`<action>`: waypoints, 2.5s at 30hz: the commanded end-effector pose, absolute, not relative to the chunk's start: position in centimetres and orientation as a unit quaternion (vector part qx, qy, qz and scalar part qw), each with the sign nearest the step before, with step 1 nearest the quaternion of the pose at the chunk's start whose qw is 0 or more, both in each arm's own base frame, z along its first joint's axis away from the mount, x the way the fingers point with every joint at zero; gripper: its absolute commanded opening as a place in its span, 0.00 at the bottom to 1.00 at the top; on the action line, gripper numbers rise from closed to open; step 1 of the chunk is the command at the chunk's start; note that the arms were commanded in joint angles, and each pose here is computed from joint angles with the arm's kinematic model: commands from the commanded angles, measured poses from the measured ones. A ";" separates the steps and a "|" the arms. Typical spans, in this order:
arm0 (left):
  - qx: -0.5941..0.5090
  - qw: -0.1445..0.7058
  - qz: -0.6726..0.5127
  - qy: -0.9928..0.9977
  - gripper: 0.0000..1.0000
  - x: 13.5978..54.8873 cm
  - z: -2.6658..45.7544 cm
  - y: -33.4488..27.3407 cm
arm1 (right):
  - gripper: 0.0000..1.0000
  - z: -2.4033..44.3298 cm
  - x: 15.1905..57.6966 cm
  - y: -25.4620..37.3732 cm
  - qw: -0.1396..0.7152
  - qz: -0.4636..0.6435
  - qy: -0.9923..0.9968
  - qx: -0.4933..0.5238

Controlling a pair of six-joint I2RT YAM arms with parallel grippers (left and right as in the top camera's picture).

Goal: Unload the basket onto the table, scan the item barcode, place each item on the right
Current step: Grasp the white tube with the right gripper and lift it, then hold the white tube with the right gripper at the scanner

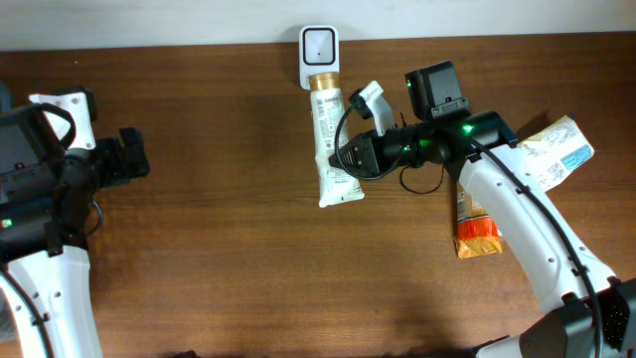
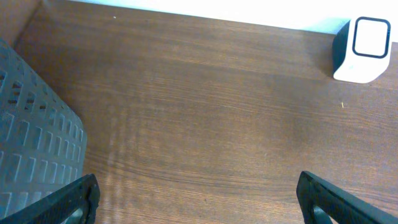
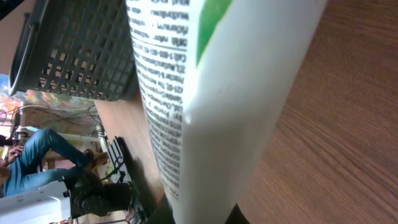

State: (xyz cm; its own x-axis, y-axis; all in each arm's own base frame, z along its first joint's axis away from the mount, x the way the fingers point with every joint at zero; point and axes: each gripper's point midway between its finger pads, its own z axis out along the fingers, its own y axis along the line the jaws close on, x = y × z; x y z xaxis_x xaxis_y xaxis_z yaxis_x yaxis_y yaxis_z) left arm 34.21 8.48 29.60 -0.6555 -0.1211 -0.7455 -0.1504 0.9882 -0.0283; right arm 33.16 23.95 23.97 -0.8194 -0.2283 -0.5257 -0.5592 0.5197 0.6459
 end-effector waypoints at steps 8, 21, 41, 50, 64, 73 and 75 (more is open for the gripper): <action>-0.078 0.414 0.021 0.907 0.99 34.1 30.0 8.6 | 0.04 24.8 34.8 22.6 0.224 0.366 0.889 -0.160; -0.078 0.413 0.021 0.907 0.99 34.1 30.0 8.6 | 0.04 27.0 54.0 18.7 0.388 -0.240 0.861 -0.225; -0.079 0.407 0.020 0.910 0.99 33.9 29.8 8.5 | 0.04 12.3 64.2 17.9 0.378 -0.353 0.813 -0.266; -0.079 0.407 0.020 0.910 0.99 33.9 29.7 8.5 | 0.04 11.9 64.1 17.4 0.369 -0.372 0.811 -0.260; -0.079 0.407 0.020 0.910 0.99 33.9 29.7 8.5 | 0.04 13.7 63.2 19.4 0.370 -0.385 0.794 -0.290; -0.079 0.405 0.019 0.911 0.99 33.8 29.7 8.5 | 0.04 23.8 54.6 21.2 0.383 -0.186 0.877 -0.223; -0.079 0.405 0.019 0.911 0.99 33.8 29.7 8.5 | 0.04 24.0 51.0 20.4 0.335 -0.127 0.912 -0.202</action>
